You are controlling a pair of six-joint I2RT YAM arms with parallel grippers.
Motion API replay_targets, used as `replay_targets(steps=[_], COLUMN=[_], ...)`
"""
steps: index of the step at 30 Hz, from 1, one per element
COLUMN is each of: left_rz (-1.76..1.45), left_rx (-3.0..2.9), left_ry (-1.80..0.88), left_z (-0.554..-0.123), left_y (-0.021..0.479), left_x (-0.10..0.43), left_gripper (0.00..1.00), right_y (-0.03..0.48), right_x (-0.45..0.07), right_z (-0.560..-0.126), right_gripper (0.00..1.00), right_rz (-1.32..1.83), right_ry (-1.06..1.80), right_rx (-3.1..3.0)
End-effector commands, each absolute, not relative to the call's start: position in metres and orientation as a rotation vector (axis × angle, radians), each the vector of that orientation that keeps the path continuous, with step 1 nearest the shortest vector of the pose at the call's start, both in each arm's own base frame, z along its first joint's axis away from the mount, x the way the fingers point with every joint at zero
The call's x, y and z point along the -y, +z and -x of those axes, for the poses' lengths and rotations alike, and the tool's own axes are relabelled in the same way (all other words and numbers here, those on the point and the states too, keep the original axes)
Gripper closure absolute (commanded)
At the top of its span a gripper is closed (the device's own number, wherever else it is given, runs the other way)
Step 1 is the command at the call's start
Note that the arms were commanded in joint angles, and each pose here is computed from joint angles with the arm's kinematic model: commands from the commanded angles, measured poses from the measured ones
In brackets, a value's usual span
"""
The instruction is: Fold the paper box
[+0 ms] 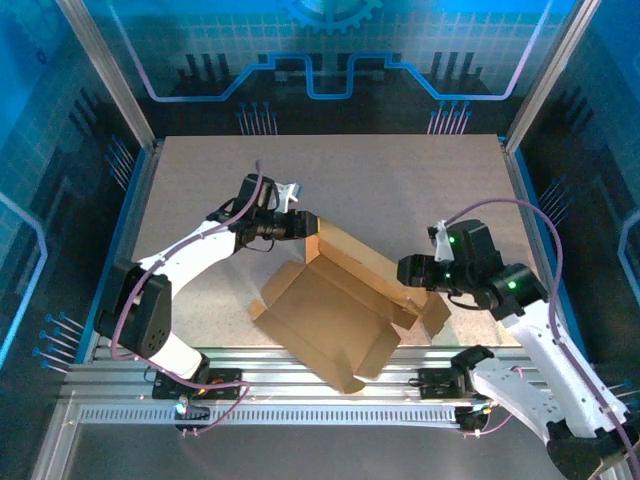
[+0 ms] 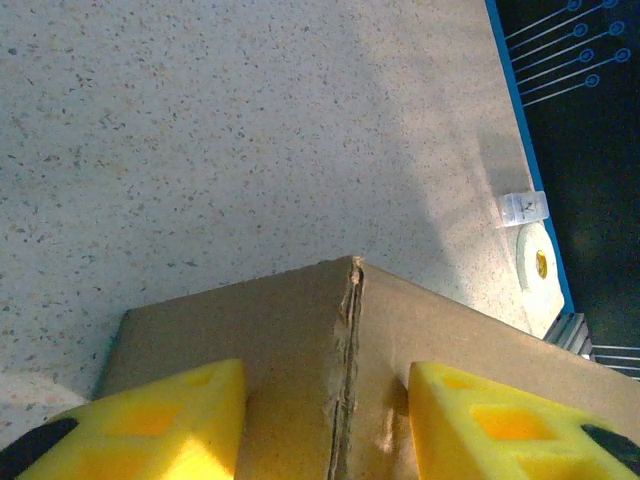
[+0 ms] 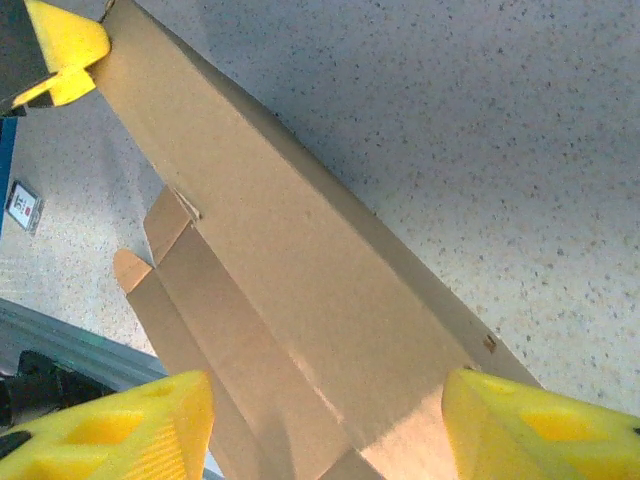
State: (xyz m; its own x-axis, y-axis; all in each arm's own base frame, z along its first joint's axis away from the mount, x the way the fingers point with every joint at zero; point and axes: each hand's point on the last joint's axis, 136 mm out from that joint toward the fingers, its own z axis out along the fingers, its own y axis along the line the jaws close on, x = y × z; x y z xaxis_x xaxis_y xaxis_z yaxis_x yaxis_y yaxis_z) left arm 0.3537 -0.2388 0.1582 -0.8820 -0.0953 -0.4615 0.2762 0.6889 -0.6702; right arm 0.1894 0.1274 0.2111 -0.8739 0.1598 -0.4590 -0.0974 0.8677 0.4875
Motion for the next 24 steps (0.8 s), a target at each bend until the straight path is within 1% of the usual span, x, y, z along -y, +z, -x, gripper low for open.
replay_targets(steps=[1,6,11,18,24], left_rz=[-0.096,-0.055,-0.007,0.076,0.151], left_rx=[-2.512,-2.516,-2.529,-2.532,-2.549], left_ry=[-1.061,-1.041,-1.028,-1.027,-0.964], left_z=[-0.338,-0.334,-0.329,-0.323,-0.319], left_y=[0.139,0.138,0.132,0.134,0.134], left_x=[0.234,0.229,0.225,0.220,0.208], left_gripper=[0.54,0.55,0.56,0.57,0.58], right_y=[0.198,0.184,0.165,0.157,0.162], right_x=[-0.126,-0.125,-0.125,-0.133,-0.146], right_z=[-0.162,-0.147,-0.150,-0.179,-0.214], right_gripper=[0.38,0.39,0.42,0.50,0.52], right_rz=[-0.085,-0.147,-0.235,-0.278,-0.223], right_ry=[0.736,0.778,0.778,0.790,0.773], right_rx=[-2.639,-2.679,-2.687,-2.570,-2.527])
